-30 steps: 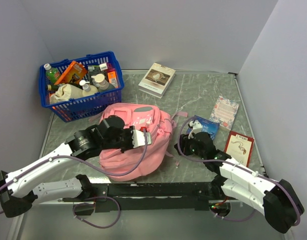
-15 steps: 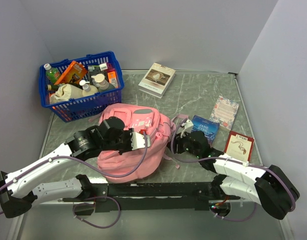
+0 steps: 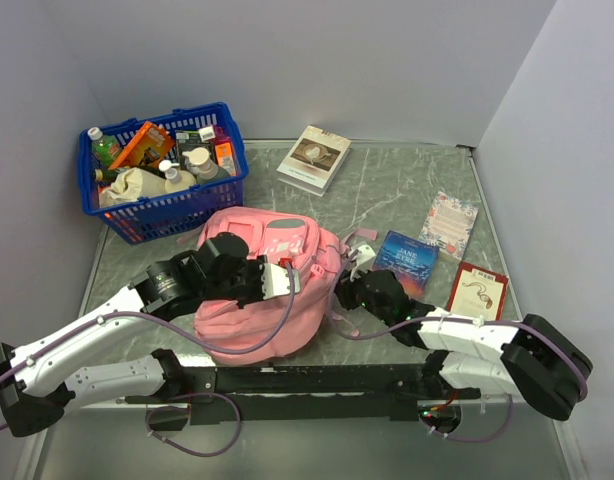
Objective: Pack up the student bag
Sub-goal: Unzip the student bag at the center of the board.
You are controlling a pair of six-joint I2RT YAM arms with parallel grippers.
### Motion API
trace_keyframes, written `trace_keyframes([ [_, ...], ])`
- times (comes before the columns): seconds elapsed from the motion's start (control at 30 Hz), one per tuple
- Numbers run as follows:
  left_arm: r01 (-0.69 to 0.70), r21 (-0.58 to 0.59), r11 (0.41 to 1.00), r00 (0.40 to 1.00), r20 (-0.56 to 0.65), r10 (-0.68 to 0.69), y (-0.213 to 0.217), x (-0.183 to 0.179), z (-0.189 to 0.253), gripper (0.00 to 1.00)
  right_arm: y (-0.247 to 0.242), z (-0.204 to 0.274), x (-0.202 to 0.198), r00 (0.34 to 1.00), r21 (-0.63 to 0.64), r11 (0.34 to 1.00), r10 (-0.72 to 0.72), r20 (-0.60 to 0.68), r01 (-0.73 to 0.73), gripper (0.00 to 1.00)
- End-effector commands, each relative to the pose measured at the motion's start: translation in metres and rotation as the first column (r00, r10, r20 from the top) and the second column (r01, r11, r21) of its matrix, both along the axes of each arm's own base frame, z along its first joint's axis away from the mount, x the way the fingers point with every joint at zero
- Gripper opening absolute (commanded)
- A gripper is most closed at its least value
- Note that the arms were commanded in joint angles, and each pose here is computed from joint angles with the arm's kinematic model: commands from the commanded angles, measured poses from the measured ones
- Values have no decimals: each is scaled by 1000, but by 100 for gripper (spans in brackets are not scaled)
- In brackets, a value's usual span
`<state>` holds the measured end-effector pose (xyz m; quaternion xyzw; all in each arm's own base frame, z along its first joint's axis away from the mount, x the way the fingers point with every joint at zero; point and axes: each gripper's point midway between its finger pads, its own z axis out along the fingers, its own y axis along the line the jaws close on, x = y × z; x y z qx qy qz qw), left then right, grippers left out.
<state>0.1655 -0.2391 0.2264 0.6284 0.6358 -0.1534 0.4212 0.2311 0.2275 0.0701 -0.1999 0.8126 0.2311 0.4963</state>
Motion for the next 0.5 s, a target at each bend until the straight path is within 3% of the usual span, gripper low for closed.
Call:
trace_keyframes([
  [0.0, -135, -12, 991, 978, 156, 135, 16, 38, 23, 1, -2, 30, 11, 991, 42, 997, -67, 115, 62, 28],
  [0.17, -133, -7, 991, 983, 125, 133, 14, 36, 14, 1, -8, 26, -4, 994, 15, 999, -46, 94, 45, 10],
  [0.37, -140, 1, 990, 988, 68, 139, 8, 33, 4, 1, -8, 23, -21, 998, 17, 999, -36, 45, 35, 0],
  [0.47, -140, 14, 990, 990, 20, 140, 2, 33, -4, 1, -2, 23, -34, 1000, 14, 1000, -17, 5, 17, 0],
])
